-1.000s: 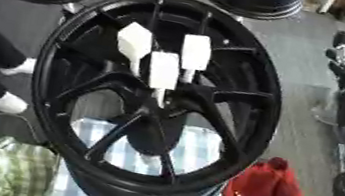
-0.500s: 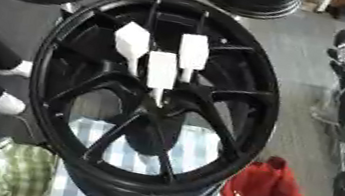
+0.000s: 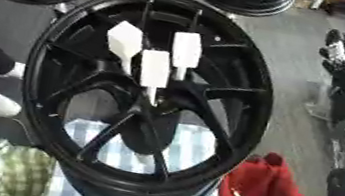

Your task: Pull the pin out of the wheel hub.

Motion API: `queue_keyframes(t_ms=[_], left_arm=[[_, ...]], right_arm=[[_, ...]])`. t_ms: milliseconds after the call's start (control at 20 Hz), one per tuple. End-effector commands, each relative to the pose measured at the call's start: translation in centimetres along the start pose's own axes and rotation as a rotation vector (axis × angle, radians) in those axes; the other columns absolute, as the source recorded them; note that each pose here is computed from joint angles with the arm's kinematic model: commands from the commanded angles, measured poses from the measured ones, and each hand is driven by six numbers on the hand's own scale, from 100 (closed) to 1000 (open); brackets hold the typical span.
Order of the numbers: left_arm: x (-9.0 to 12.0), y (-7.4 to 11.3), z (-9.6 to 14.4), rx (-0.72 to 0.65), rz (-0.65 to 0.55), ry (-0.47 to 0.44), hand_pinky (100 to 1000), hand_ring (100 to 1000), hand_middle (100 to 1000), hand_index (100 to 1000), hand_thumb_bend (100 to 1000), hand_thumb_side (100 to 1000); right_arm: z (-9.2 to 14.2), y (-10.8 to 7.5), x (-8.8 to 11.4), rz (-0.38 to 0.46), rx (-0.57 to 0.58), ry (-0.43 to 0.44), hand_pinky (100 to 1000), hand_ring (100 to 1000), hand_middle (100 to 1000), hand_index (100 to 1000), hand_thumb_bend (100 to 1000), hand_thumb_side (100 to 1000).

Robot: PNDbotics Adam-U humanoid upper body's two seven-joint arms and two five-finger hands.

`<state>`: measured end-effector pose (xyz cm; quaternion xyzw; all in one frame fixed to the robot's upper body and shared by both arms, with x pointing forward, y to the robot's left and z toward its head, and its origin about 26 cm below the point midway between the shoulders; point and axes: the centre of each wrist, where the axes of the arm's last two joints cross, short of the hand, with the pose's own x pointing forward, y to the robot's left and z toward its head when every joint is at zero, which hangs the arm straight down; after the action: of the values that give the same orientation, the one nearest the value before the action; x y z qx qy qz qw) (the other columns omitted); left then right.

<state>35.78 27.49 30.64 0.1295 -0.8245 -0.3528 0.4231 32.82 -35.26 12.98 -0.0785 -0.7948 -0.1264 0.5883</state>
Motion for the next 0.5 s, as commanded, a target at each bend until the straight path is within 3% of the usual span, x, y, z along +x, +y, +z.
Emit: queue_keyframes(t_ms=[50,250,500], left_arm=[[1.7,1.9,-1.4,-0.168,-0.169,-0.003,732,760,742,795,262,636],[3.5,2.3,-3.9,-0.311,-0.284,-0.034,745,767,746,805,294,618],[4.8,1.1,-7.2,-0.457,-0.347,-0.085,760,784,753,816,342,603]], right_arm=[[-0.4,-0.7,0.9,0.037,-0.002,-0.025,921,780,798,776,288,383],[-0.3,-0.7,0.8,0.038,-0.003,-0.020,920,780,798,776,289,384],[-0.2,-0.6,0.7,0.037,0.005,-0.016,920,778,798,776,289,385]])
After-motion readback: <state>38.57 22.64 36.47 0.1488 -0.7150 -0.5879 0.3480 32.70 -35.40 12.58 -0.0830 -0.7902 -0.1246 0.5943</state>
